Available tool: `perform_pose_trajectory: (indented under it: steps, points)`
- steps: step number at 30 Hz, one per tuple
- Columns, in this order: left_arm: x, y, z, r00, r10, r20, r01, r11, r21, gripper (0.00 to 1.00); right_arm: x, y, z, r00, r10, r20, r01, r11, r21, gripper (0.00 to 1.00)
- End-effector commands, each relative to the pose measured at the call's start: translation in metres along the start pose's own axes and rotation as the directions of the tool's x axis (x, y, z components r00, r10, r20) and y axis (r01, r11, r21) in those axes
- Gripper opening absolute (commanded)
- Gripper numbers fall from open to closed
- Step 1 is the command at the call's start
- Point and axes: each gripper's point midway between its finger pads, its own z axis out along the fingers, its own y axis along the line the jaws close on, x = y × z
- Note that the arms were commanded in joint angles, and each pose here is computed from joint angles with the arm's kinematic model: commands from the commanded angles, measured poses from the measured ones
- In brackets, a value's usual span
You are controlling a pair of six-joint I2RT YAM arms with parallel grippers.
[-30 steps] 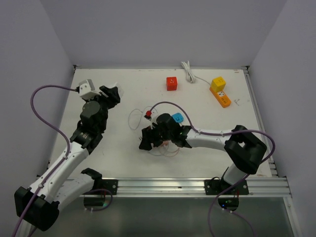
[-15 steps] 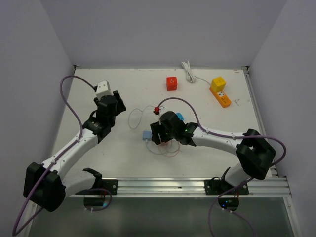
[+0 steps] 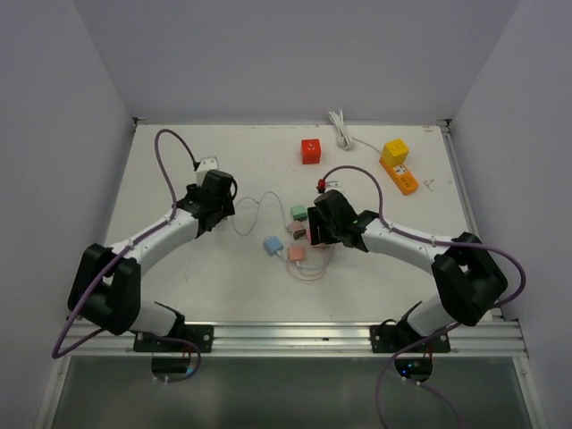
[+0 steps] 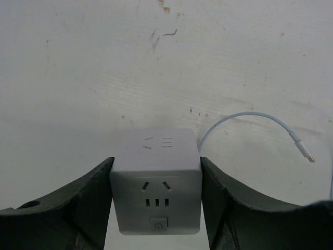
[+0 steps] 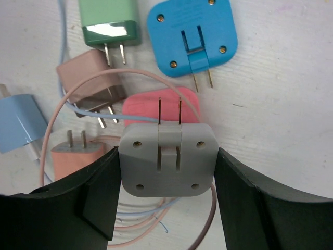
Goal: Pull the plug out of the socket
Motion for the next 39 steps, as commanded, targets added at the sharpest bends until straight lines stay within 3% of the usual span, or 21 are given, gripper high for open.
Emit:
perform_pose_trajectory:
  steps: [1,9,18,21,30,37,39]
  points:
    - [-0.021,0.004,0.004,0.999,0.017,0.027,-0.015,0.997,-0.070,0.04,0.005,-0.012,0.000,1.000,0.026,-0.014,-0.025,0.998,0.056,0.05]
    - [-0.012,0.026,0.025,0.985,0.148,-0.088,-0.167,0.947,-0.274,0.07,0.021,-0.014,0.017,0.995,0.020,-0.093,-0.013,0.997,0.082,0.08]
    - [-0.014,0.009,0.048,0.965,0.212,-0.154,-0.247,0.935,-0.256,0.23,0.015,0.015,0.030,0.993,0.026,-0.112,-0.029,0.999,-0.026,0.24]
    - [-0.016,-0.003,0.052,0.966,0.209,-0.151,-0.237,0.949,-0.209,0.42,0.013,0.027,0.034,0.993,0.035,-0.112,-0.043,0.997,-0.070,0.31]
    - [-0.047,-0.034,0.036,0.986,0.150,-0.067,-0.153,0.987,-0.054,0.83,0.009,0.066,0.046,0.991,0.040,-0.126,-0.062,0.983,-0.175,0.41]
    - [-0.096,-0.029,-0.001,0.997,0.070,0.045,-0.071,0.997,0.010,0.97,-0.004,0.107,0.056,0.994,0.000,-0.113,-0.027,0.972,-0.233,0.49]
    - [-0.107,-0.025,-0.010,0.997,0.047,0.066,-0.050,0.998,0.033,0.99,-0.012,0.121,0.057,0.995,-0.013,-0.101,-0.013,0.967,-0.256,0.57]
